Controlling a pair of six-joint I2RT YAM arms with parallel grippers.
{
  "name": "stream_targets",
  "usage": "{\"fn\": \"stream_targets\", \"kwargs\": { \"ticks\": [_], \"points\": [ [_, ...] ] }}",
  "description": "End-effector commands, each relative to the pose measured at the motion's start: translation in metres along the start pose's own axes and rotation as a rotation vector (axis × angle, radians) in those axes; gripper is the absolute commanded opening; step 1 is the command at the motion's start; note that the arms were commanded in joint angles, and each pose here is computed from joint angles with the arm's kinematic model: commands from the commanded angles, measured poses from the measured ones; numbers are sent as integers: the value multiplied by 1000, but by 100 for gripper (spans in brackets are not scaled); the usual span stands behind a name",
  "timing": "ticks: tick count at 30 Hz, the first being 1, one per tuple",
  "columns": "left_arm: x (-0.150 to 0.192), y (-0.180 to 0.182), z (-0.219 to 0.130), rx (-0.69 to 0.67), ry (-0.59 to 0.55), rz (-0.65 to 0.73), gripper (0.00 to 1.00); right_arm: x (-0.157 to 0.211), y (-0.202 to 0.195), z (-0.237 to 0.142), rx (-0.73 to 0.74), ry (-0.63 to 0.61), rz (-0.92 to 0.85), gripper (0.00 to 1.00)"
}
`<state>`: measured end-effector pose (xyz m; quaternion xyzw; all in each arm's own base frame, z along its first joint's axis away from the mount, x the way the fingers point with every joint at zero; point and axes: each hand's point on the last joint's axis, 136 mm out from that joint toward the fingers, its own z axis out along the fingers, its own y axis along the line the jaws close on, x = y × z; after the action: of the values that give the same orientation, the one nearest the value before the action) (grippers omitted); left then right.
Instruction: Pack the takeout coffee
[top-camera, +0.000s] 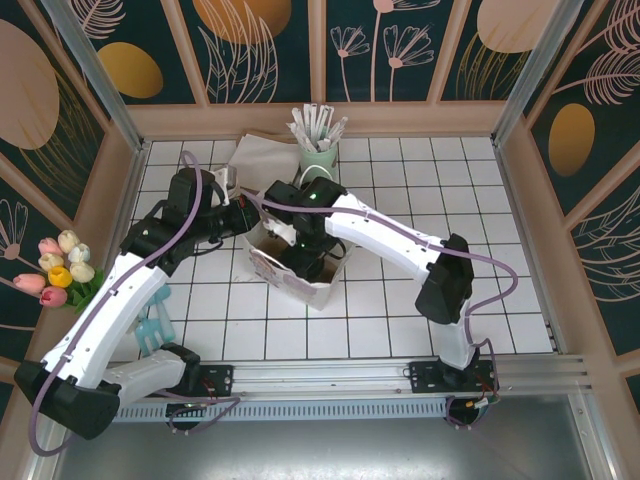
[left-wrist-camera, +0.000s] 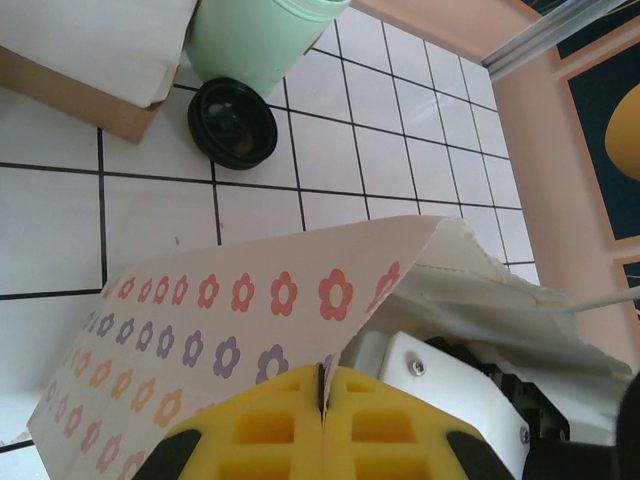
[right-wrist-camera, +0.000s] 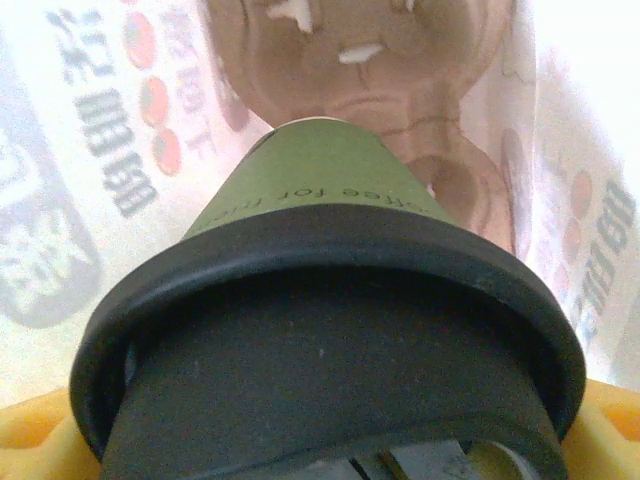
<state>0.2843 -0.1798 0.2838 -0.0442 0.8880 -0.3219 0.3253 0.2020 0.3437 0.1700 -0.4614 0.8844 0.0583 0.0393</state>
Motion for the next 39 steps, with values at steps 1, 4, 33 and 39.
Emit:
{"fn": "stream_targets", "kwargs": {
  "ticks": [1,4,33,39],
  "points": [
    [-4,2,0,-21,-25,12,0,18,-1,-4,3,36,13,65],
    [-2,9,-1,-50,-28,5,0,19,-3,-8,5,23,28,64],
    [-2,42,-5,-204,-81,-13,0,17,-7,23,11,106,66,62],
    [-1,43,-3,-200,-81,-13,0,16,-7,14,13,82,66,62]
  ]
}}
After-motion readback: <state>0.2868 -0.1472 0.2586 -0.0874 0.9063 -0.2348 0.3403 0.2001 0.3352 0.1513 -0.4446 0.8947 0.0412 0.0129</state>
